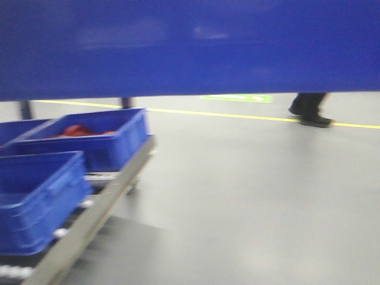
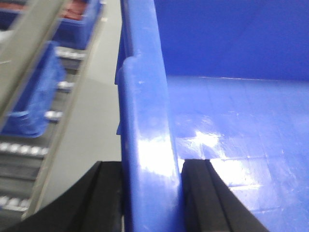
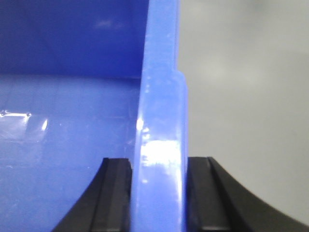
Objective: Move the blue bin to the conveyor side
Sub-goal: 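Hold the blue bin in both grippers while driving across the floor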
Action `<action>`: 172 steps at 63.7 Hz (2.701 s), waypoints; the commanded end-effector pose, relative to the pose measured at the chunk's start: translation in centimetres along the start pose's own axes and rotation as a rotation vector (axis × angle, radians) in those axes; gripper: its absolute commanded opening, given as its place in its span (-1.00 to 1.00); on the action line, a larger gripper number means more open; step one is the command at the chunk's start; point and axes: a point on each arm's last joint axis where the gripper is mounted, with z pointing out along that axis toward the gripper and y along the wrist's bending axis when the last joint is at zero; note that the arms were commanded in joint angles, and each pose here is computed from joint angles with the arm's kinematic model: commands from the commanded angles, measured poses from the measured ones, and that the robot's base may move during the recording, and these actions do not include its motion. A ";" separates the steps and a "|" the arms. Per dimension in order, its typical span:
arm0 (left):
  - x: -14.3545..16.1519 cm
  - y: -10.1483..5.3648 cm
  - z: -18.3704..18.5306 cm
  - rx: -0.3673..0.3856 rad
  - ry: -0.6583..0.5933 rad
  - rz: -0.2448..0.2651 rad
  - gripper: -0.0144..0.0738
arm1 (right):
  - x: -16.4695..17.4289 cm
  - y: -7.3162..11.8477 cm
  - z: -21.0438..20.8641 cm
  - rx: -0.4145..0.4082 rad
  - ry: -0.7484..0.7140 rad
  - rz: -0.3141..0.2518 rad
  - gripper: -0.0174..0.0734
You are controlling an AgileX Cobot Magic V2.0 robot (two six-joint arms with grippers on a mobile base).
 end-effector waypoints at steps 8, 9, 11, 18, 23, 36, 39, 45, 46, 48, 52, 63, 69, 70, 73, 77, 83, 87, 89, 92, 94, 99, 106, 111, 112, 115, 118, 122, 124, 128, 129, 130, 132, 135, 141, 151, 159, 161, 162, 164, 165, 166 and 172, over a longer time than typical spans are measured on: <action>-0.9 -0.5 -1.1 0.039 -0.118 0.005 -0.70 | -1.0 0.0 -1.1 -0.018 -0.132 -0.019 -0.79; -0.9 -0.5 -1.1 0.039 -0.118 0.005 -0.70 | -1.0 0.0 -1.1 -0.018 -0.132 -0.019 -0.79; -0.9 -0.5 -1.1 0.039 -0.118 0.005 -0.70 | -1.0 0.0 -1.1 -0.018 -0.132 -0.019 -0.79; -0.9 -0.5 -1.1 0.039 -0.118 0.005 -0.70 | -1.0 0.0 -1.1 -0.018 -0.132 -0.019 -0.79; -0.9 -0.5 -1.1 0.039 -0.118 0.005 -0.70 | -1.0 0.0 -1.1 -0.018 -0.132 -0.019 -0.79; -0.9 -0.5 -1.1 0.039 -0.118 0.005 -0.70 | -1.0 0.0 -1.1 -0.018 -0.132 -0.019 -0.79; -0.9 -0.5 -1.1 0.039 -0.118 0.005 -0.70 | -1.0 0.0 -1.1 -0.018 -0.132 -0.019 -0.79; -0.9 -0.5 -1.1 0.039 -0.118 0.005 -0.70 | -1.0 0.0 -1.1 -0.018 -0.132 -0.019 -0.79; -0.9 -0.5 -1.1 0.039 -0.118 0.005 -0.70 | -1.0 0.0 -1.1 -0.018 -0.132 -0.019 -0.79; -0.9 -0.5 -1.1 0.039 -0.118 0.005 -0.70 | -1.0 0.0 -1.1 -0.018 -0.132 -0.019 -0.79; -0.9 -0.5 -1.1 0.039 -0.118 0.005 -0.70 | -1.0 0.0 -1.1 -0.018 -0.132 -0.019 -0.79; -0.9 -0.5 -1.1 0.039 -0.118 0.005 -0.70 | -1.0 0.0 -1.1 -0.018 -0.132 -0.019 -0.79; -0.9 -0.5 -1.1 0.039 -0.118 0.005 -0.70 | -1.0 0.0 -1.1 -0.018 -0.132 -0.019 -0.79; -0.9 -0.5 -1.1 0.039 -0.118 0.005 -0.70 | -1.0 0.0 -1.1 -0.018 -0.132 -0.019 -0.79; -0.9 -0.5 -1.0 0.039 -0.116 0.005 -0.70 | -1.0 0.0 -1.1 -0.018 -0.132 -0.019 -0.79; -0.9 -0.5 -1.0 0.039 -0.116 0.005 -0.70 | -1.0 0.0 -1.1 -0.018 -0.132 -0.019 -0.79; -0.9 -0.5 -1.0 0.039 -0.116 0.005 -0.70 | -1.0 0.0 -1.1 -0.018 -0.132 -0.019 -0.79; -0.9 -0.5 -1.0 0.039 -0.116 0.005 -0.70 | -1.0 0.0 -1.1 -0.018 -0.132 -0.019 -0.79; -0.9 -0.5 -1.0 0.039 -0.116 0.005 -0.70 | -1.0 0.0 -1.1 -0.018 -0.132 -0.019 -0.79; -0.9 -0.5 -1.0 0.039 -0.116 0.005 -0.70 | -1.0 0.0 -1.1 -0.018 -0.132 -0.019 -0.79; -0.9 -0.5 -1.0 0.039 -0.116 0.005 -0.70 | -1.0 0.0 -1.1 -0.018 -0.132 -0.019 -0.79; -0.9 -0.5 -1.0 0.039 -0.116 0.005 -0.70 | -1.0 0.0 -1.1 -0.018 -0.132 -0.019 -0.79; -0.9 -0.5 -1.0 0.039 -0.116 0.005 -0.70 | -1.0 0.0 -1.1 -0.018 -0.132 -0.019 -0.79; -0.9 -0.5 -1.0 0.039 -0.116 0.005 -0.70 | -1.0 0.0 -1.1 -0.018 -0.132 -0.019 -0.79; -0.9 -0.5 -1.0 0.039 -0.116 0.005 -0.70 | -1.0 0.0 -1.1 -0.018 -0.132 -0.019 -0.79; -0.9 -0.5 -1.0 0.039 -0.116 0.005 -0.70 | -1.0 0.0 -1.1 -0.018 -0.132 -0.019 -0.79; -0.9 -0.5 -1.0 0.039 -0.116 0.005 -0.70 | -1.0 0.0 -1.1 -0.018 -0.132 -0.019 -0.79; -0.9 -0.5 -1.0 0.039 -0.116 0.005 -0.70 | -1.0 0.0 -1.1 -0.018 -0.132 -0.019 -0.79; -0.9 -0.5 -1.0 0.039 -0.116 0.005 -0.70 | -1.0 0.0 -1.1 -0.018 -0.132 -0.019 -0.79; -0.9 -0.5 -1.0 0.039 -0.116 0.005 -0.70 | -1.0 0.0 -1.1 -0.018 -0.132 -0.019 -0.79; -0.9 -0.5 -1.0 0.039 -0.116 0.005 -0.70 | -1.0 0.0 -1.1 -0.018 -0.132 -0.019 -0.79; -0.9 -0.5 -1.0 0.039 -0.116 0.005 -0.70 | -1.0 0.0 -1.1 -0.018 -0.132 -0.019 -0.79; -0.9 -0.5 -1.0 0.039 -0.116 0.005 -0.70 | -1.0 0.0 -1.1 -0.018 -0.132 -0.019 -0.79; -0.9 -0.5 -1.0 0.039 -0.116 0.005 -0.70 | -1.0 0.0 -1.1 -0.018 -0.132 -0.019 -0.79; -0.9 -0.5 -1.0 0.039 -0.116 0.005 -0.70 | -1.0 0.0 -1.1 -0.018 -0.132 -0.019 -0.79; -0.9 -0.5 -1.0 0.041 -0.116 0.004 -0.70 | -1.0 0.0 -1.1 -0.018 -0.132 -0.019 -0.79; -0.9 -0.5 -1.0 0.041 -0.116 0.004 -0.70 | -1.0 0.0 -1.1 -0.018 -0.132 -0.019 -0.79; -0.9 -0.5 -1.0 0.041 -0.116 0.004 -0.70 | -1.0 0.0 -1.1 -0.018 -0.132 -0.019 -0.79; -0.9 -0.5 -1.0 0.041 -0.116 0.004 -0.70 | -1.0 0.0 -1.1 -0.018 -0.132 -0.019 -0.79; -0.9 -0.5 -1.0 0.041 -0.116 0.004 -0.70 | -1.0 0.0 -1.1 -0.018 -0.132 -0.019 -0.79; -0.9 -0.5 -1.0 0.041 -0.116 0.004 -0.70 | -1.0 0.0 -1.1 -0.018 -0.132 -0.019 -0.79; -0.9 -0.5 -1.0 0.041 -0.116 0.004 -0.70 | -1.0 0.0 -1.1 -0.018 -0.132 -0.019 -0.79; -0.9 -0.5 -1.0 0.041 -0.116 0.004 -0.70 | -1.0 0.0 -1.1 -0.018 -0.132 -0.019 -0.79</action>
